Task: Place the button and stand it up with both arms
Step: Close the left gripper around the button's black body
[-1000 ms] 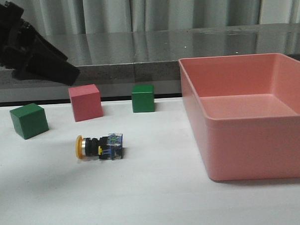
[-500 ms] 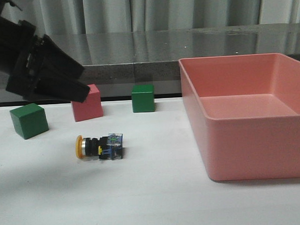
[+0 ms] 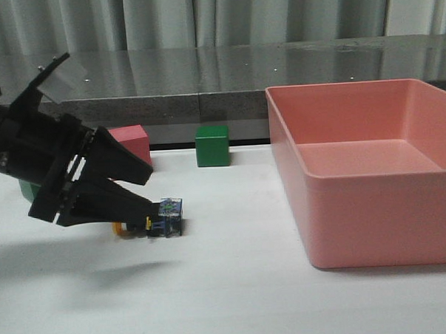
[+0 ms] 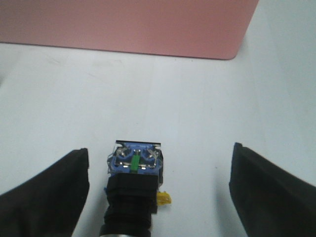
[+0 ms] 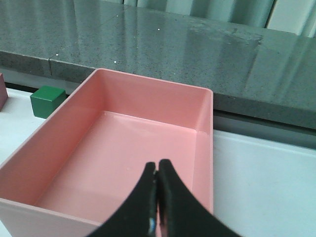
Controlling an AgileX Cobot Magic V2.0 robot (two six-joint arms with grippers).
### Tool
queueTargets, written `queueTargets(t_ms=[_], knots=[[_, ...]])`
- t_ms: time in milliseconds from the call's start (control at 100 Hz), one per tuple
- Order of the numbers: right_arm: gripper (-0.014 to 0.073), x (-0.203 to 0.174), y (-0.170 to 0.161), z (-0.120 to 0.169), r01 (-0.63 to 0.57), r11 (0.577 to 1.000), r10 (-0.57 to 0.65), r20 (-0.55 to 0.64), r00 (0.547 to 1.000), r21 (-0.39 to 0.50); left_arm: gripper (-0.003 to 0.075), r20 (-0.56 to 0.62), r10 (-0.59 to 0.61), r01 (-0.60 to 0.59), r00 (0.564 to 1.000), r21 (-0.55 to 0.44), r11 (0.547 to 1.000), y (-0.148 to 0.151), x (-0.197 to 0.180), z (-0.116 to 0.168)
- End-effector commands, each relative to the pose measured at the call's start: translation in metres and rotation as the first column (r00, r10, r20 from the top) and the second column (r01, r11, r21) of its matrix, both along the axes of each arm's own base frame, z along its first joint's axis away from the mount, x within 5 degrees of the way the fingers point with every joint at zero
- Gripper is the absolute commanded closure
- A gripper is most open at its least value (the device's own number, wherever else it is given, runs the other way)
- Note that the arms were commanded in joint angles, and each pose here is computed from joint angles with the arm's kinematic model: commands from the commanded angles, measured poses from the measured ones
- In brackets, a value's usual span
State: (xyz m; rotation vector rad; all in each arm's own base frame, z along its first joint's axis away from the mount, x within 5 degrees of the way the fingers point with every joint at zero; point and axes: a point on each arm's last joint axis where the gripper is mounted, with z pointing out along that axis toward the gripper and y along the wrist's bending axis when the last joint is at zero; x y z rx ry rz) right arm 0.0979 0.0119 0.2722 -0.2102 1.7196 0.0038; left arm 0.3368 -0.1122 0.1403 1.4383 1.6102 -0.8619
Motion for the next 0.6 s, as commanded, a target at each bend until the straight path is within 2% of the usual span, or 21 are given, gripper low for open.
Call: queueTargets(t_ms=[0,180,370,590], knots=[[0.0704,0.001,-0.003,0.015,0.031,0.999,-0.033,0.099,0.995,0.018,0.0155,0.040,-0.007,0.011,0.999,-0.087,0.996,-0.003,0.003,0.020],[0.0704,0.001,-0.003,0.015,0.031,0.999,-0.033,0.099,0.995,0.018,0.0158,0.023,0.001,0.001,1.000,-0.076,0.997,0.004,0.006,0.008],[0.0704,0.001,-0.003,0.015,0.031,0.999,-0.033,0.099,0.995,0.018,0.0235,-0.006,0.006,-0.006,1.000,-0.066,0.998,0.007,0.008,-0.008],[0.0704,0.001,-0.003,0.015,0.031,0.999,-0.033,0.099,0.995,0.018,0.0269,-0.024,0.001,-0.003,1.000,-0.063,0.998,0.007,0.008,-0.019]])
